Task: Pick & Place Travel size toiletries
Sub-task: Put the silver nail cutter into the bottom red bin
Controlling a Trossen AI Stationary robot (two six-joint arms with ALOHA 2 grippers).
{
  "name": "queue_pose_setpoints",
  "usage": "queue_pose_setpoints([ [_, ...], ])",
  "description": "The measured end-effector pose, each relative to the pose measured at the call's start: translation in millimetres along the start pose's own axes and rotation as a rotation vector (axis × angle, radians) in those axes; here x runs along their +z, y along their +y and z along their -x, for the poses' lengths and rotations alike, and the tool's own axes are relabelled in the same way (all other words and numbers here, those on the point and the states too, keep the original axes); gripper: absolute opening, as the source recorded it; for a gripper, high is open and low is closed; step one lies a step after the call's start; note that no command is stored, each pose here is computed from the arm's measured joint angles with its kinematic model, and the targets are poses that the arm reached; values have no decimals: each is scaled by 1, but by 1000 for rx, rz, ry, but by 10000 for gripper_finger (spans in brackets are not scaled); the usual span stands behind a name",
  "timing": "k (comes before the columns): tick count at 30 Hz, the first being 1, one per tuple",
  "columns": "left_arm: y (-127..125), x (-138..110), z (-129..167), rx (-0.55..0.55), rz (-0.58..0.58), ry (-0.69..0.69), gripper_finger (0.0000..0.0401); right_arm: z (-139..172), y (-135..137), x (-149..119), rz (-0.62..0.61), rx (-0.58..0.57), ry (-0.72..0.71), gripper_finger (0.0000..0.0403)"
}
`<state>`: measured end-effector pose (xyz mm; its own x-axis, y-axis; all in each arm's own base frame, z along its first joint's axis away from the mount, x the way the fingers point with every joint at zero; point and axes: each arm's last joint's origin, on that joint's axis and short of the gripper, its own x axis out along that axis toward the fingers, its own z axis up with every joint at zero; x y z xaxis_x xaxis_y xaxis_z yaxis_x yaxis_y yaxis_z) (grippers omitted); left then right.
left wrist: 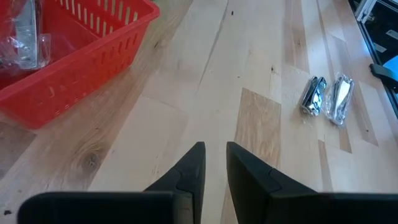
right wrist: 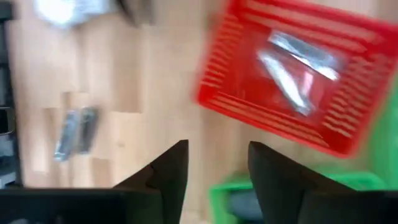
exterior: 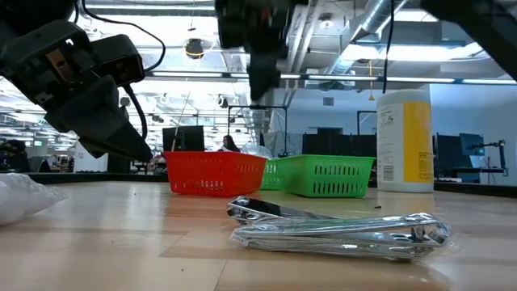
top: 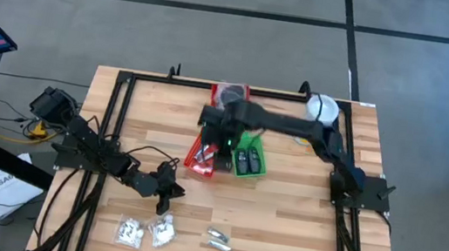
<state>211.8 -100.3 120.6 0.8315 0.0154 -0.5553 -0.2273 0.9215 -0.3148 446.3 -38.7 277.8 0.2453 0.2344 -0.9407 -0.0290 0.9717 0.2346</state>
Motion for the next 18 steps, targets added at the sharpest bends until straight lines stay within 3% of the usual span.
queue_pose_setpoints([
  [7,0,0,0,0,3,0,58,-12,74,0,126,-65,-6,107],
  [11,0,0,0,1,3,1,58,-9,95,-9,111,-142,12,88],
  [18,0,0,0,1,2,1,58,25,127,-44,79,-242,-115,79],
])
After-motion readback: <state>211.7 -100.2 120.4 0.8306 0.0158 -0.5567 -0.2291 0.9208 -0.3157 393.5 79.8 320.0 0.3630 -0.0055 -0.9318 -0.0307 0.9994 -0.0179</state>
